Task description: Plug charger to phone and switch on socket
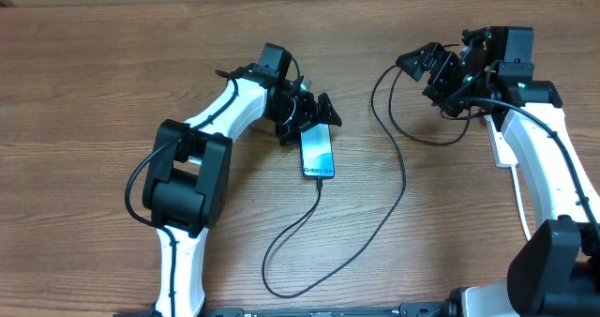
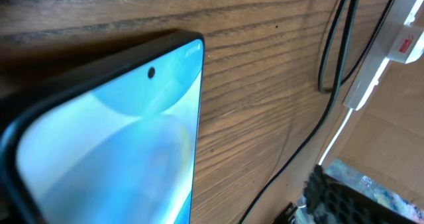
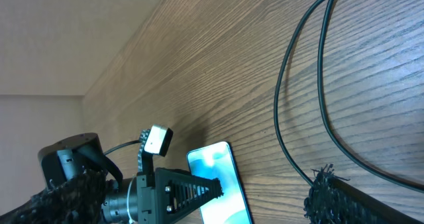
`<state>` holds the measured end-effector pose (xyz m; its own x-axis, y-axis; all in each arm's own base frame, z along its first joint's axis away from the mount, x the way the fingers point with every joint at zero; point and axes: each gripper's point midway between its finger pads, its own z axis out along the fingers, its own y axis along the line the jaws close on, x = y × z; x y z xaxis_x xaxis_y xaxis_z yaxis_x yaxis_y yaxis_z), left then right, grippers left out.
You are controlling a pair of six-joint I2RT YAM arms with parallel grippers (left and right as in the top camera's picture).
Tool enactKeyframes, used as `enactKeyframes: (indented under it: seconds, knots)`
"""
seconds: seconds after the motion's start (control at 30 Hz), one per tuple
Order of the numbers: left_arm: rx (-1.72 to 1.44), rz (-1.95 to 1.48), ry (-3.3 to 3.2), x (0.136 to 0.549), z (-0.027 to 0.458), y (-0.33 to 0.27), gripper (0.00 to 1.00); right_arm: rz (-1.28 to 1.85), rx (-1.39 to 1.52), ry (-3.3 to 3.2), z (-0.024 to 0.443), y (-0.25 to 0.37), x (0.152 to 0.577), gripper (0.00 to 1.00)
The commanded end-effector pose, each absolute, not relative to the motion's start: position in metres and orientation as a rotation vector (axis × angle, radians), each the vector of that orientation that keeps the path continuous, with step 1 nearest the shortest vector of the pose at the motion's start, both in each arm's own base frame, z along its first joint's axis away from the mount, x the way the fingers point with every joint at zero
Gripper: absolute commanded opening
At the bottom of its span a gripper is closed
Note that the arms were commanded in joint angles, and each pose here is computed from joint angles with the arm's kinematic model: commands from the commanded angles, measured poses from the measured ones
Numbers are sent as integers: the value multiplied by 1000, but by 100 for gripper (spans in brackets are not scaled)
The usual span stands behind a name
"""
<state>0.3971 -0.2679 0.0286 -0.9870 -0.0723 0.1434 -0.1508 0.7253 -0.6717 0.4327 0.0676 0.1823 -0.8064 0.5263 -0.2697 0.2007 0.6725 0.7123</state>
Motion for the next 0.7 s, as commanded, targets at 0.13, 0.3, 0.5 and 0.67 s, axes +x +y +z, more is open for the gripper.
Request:
enactKeyframes:
  seconds: [0.13,0.3,0.5,0.67]
  knots:
    - [235,929,-2855,388,-6,-253,100,938,540,2396,196,64,433,100]
    - [235,929,-2855,388,-6,-253,100,938,539,2396,196,64,433,100]
    - [237,926,-2852,388,-6,-253,100,938,540,2396,196,64,433,100]
    - [237,926,-2852,387,-6,-253,100,938,540,2396,196,64,433,100]
